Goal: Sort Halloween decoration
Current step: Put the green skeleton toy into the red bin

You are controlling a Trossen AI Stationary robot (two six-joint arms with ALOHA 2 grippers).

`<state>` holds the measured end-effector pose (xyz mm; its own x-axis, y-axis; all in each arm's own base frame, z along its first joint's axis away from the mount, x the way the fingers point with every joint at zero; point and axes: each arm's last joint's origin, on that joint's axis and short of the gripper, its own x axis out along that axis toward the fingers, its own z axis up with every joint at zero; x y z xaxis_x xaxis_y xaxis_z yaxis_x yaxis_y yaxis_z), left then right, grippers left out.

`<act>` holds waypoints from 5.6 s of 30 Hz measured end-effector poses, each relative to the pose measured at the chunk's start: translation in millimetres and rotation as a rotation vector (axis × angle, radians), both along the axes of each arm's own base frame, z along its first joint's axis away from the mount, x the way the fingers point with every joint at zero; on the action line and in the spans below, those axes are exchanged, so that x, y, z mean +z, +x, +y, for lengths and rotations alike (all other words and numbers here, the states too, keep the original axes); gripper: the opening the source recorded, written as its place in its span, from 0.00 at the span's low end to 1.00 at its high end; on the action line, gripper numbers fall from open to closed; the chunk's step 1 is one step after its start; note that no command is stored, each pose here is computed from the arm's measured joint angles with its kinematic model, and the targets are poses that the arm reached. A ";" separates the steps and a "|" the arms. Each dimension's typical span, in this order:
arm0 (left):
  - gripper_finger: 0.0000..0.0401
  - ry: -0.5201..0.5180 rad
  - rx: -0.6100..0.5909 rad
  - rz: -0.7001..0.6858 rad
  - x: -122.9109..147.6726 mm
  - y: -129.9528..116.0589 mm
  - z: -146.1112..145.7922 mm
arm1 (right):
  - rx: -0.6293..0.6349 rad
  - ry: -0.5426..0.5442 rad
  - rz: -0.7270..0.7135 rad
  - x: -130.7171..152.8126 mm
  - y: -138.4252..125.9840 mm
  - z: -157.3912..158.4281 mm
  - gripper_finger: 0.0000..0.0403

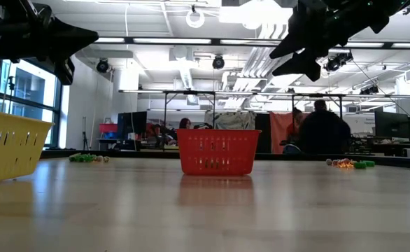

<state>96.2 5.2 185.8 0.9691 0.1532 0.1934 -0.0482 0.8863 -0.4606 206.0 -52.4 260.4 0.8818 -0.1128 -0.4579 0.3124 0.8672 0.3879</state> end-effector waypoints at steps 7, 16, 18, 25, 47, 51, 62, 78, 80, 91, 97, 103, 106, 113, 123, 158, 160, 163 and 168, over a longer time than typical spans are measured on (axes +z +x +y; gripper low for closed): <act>0.03 -0.079 0.169 -0.082 16.3 -1.8 6.8 | 0.000 -0.002 -0.010 0.8 0.4 -0.1 0.56; 0.32 -0.055 0.326 0.343 81.1 23.3 25.3 | 0.000 -0.002 -0.010 0.9 0.4 -0.1 0.56; 0.38 -0.070 0.368 0.505 91.1 31.9 33.5 | 0.000 -0.002 -0.010 0.8 0.5 -0.1 0.56; 0.50 -0.317 0.312 1.084 79.5 60.1 66.9 | -0.001 -0.002 -0.009 0.8 0.5 -0.1 0.56; 0.50 -0.212 0.131 1.740 -32.2 104.4 99.7 | -0.025 0.011 0.000 -0.4 0.4 -0.6 0.56; 0.50 -0.188 0.085 1.796 -43.0 106.0 102.3 | -0.068 0.004 0.003 -0.4 0.2 -1.7 0.56; 0.36 -0.151 0.016 1.828 -52.7 109.4 104.9 | -0.107 0.005 0.004 -0.5 0.0 -2.7 0.56; 0.00 -0.154 -0.031 1.751 -34.2 102.8 99.7 | -0.132 -0.007 0.006 -0.5 -0.2 -3.5 0.56; 0.00 -0.167 -0.082 1.717 -25.2 98.6 95.7 | -0.132 -0.007 0.006 -0.5 -0.2 -3.5 0.56; 0.00 -0.116 -0.170 1.366 35.3 83.9 80.8 | -0.133 -0.017 -0.062 5.6 2.6 -4.2 0.56; 0.00 0.039 -0.101 1.178 70.8 95.6 79.4 | -0.117 -0.072 -0.152 14.5 5.8 -5.1 0.56; 0.01 -0.125 0.080 1.328 53.9 92.9 80.1 | -0.114 -0.075 -0.143 13.7 5.6 -5.0 0.56; 0.05 -0.242 0.104 1.417 33.7 92.7 80.3 | -0.114 -0.075 -0.141 13.6 5.5 -5.0 0.56; 0.27 -0.287 0.144 1.544 -5.9 108.3 88.4 | -0.131 -0.098 -0.135 13.5 5.2 -6.2 0.56; 0.48 -0.279 0.159 1.672 -34.5 124.1 96.2 | -0.132 -0.097 -0.130 13.0 5.0 -6.1 0.56; 0.01 -0.099 -0.070 1.080 58.1 104.5 79.1 | -0.156 -0.017 -0.191 17.0 6.4 -6.1 0.56; 0.01 -0.038 -0.037 0.891 79.0 106.4 79.2 | -0.165 0.002 -0.263 23.2 7.9 -6.4 0.56; 0.01 0.076 -0.001 0.599 110.4 112.3 80.4 | -0.153 -0.009 -0.391 35.5 9.8 -6.7 0.56; 0.01 0.227 -0.033 0.223 145.9 125.4 77.0 | -0.008 -0.082 -0.591 56.2 10.4 -2.3 0.56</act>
<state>221.6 82.2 331.7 0.9952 0.0983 0.0016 -0.0952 0.9681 -0.2318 216.3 -54.7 316.6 0.9835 -0.1350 0.1204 0.0710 0.9001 0.4298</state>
